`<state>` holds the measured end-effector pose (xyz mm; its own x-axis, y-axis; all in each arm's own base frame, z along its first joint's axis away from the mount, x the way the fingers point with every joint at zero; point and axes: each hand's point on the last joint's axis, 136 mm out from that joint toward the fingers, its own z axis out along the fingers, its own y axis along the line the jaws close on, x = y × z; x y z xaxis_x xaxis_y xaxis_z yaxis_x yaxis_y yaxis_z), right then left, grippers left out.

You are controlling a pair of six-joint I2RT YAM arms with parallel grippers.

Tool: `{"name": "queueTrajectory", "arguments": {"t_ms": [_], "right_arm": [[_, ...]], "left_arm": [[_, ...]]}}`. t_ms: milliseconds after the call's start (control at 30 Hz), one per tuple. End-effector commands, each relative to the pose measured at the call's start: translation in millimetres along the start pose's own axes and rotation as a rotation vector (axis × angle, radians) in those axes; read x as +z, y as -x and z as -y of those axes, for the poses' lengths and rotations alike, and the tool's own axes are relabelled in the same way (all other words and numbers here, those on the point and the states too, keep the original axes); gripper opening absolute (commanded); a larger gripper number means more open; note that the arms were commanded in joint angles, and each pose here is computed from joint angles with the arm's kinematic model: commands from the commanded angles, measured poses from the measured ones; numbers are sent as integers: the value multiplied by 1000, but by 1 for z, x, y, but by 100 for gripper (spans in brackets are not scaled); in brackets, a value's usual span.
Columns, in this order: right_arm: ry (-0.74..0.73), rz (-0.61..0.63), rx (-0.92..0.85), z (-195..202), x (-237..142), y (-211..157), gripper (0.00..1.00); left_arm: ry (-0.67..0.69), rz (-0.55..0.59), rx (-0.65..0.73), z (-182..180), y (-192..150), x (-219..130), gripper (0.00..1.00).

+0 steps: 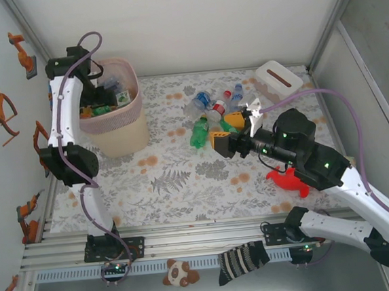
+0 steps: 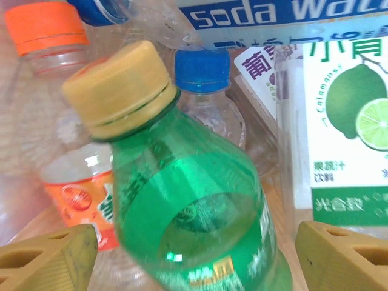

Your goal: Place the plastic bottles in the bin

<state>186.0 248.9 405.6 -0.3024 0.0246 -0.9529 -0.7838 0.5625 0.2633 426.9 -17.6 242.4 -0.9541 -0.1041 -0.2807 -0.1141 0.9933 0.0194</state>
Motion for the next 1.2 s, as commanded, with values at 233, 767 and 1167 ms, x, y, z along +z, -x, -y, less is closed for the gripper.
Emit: {"name": "queueTrajectory", "arguments": {"t_ms": [233, 767, 1167], "right_arm": [[-145, -3, -25, 21, -6, 10, 78], [-491, -329, 43, 113, 24, -54, 76], [-609, -524, 191, 173, 54, -114, 69]], "left_arm": [[-69, 164, -38, 1, 4, -63, 86], [-417, 443, -6, 61, -8, -148, 84], [-749, 588, 40, 112, -63, -172, 83]]}}
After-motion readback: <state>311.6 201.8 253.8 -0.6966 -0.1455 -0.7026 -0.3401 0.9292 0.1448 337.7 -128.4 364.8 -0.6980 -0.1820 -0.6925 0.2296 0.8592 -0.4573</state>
